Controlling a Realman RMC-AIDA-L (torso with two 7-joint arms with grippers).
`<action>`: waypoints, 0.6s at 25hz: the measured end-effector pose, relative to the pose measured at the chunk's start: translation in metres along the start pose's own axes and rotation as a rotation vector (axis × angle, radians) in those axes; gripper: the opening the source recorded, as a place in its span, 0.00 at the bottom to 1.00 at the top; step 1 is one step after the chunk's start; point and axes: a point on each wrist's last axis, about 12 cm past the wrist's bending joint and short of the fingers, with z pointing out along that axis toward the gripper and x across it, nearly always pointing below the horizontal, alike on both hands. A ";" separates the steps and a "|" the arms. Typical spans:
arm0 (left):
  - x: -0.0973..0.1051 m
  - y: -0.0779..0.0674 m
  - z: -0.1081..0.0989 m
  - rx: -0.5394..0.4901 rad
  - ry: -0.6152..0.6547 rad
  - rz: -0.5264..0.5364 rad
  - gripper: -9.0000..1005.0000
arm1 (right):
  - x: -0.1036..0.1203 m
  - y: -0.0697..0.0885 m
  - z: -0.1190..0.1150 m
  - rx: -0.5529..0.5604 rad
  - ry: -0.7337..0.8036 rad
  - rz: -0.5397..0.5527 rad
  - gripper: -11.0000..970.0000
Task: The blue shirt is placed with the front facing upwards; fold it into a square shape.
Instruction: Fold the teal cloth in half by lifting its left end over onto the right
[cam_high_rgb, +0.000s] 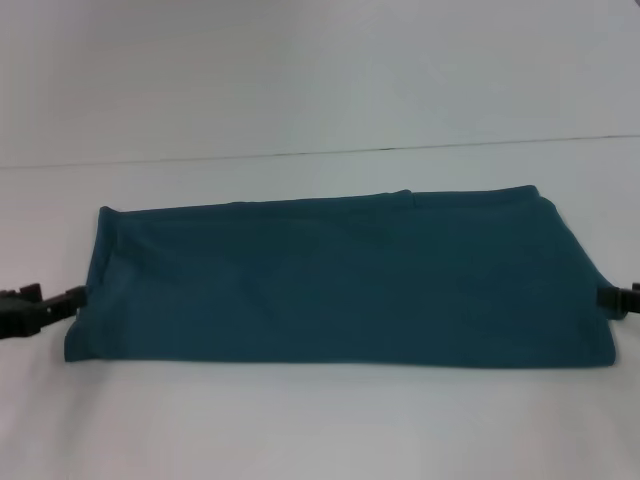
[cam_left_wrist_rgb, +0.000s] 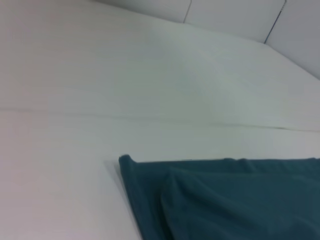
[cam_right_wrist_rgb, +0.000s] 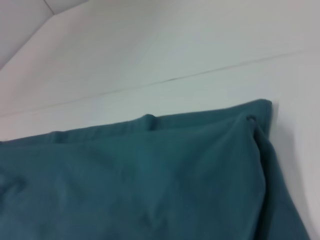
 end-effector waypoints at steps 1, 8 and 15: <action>-0.002 0.000 0.000 -0.002 -0.006 0.000 0.57 | -0.002 0.000 0.000 -0.002 -0.006 -0.003 0.69; -0.021 -0.002 0.007 -0.003 -0.058 0.015 0.79 | -0.011 0.006 0.002 -0.043 -0.089 -0.049 0.90; -0.034 -0.002 0.014 -0.031 -0.156 -0.022 0.82 | -0.014 0.020 0.012 -0.104 -0.174 -0.113 0.95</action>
